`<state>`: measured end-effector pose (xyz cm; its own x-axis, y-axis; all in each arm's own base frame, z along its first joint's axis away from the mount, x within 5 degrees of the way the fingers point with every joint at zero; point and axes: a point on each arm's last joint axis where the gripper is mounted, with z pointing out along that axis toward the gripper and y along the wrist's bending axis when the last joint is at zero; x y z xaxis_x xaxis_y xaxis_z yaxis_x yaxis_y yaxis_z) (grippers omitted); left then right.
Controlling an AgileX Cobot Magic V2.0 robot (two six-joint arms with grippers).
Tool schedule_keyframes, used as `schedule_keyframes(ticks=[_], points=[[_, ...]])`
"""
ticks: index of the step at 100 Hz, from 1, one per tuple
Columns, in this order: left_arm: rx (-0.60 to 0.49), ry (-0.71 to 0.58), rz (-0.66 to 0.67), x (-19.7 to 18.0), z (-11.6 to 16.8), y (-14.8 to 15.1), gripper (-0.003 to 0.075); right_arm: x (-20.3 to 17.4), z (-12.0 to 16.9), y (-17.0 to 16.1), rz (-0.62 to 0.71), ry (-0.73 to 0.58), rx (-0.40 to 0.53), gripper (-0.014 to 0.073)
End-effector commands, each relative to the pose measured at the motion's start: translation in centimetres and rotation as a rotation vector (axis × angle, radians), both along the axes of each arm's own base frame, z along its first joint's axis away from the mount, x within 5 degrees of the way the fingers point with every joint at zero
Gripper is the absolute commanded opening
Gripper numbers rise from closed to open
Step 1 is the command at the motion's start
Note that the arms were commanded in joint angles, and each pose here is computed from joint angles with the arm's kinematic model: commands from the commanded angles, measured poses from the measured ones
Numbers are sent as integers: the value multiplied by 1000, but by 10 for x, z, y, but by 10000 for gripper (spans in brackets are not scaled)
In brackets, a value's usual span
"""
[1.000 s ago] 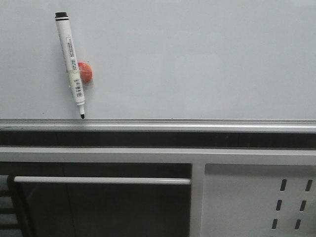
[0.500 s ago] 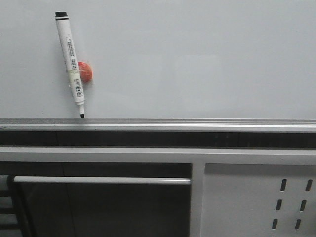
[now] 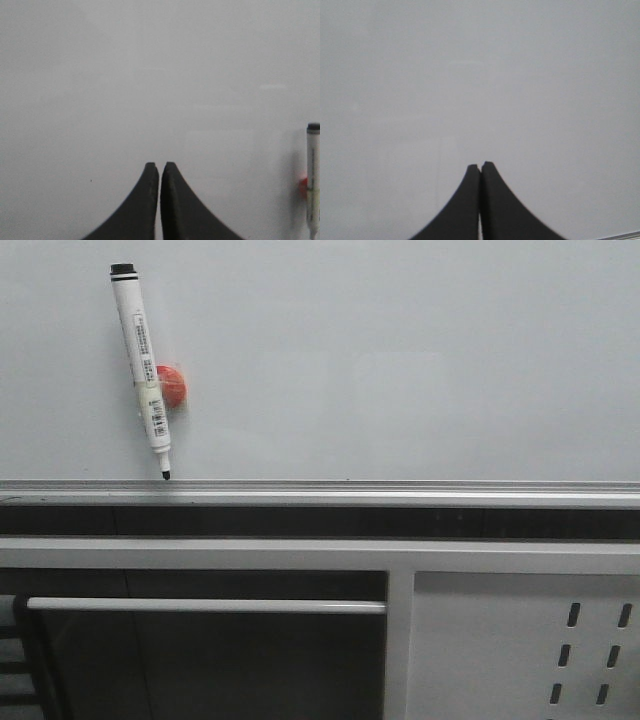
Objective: Write number 1 on whiteboard
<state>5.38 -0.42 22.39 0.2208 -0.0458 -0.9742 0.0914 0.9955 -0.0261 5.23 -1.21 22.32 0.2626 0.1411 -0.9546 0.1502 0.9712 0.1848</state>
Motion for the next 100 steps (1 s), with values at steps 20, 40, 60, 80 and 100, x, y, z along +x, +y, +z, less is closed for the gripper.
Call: schedule_keyframes(ticks=[20, 40, 60, 80, 100], points=[[-352, -109, 3, -4, 5, 10, -18, -3, -1, -7, -8, -133, 252, -79], [-420, -111, 33, -1, 7, 13, -18, 0, -6, -2, 54, -46, 371, -79], [-277, -176, -19, -12, 61, 7, -18, -3, 11, 3, 114, -15, 365, -78], [-172, -82, -53, -5, 125, 0, -18, -11, 39, 12, 174, 58, 217, -79], [-71, -7, -67, 28, 153, -7, 34, -23, 64, 20, 184, 161, -91, -79]])
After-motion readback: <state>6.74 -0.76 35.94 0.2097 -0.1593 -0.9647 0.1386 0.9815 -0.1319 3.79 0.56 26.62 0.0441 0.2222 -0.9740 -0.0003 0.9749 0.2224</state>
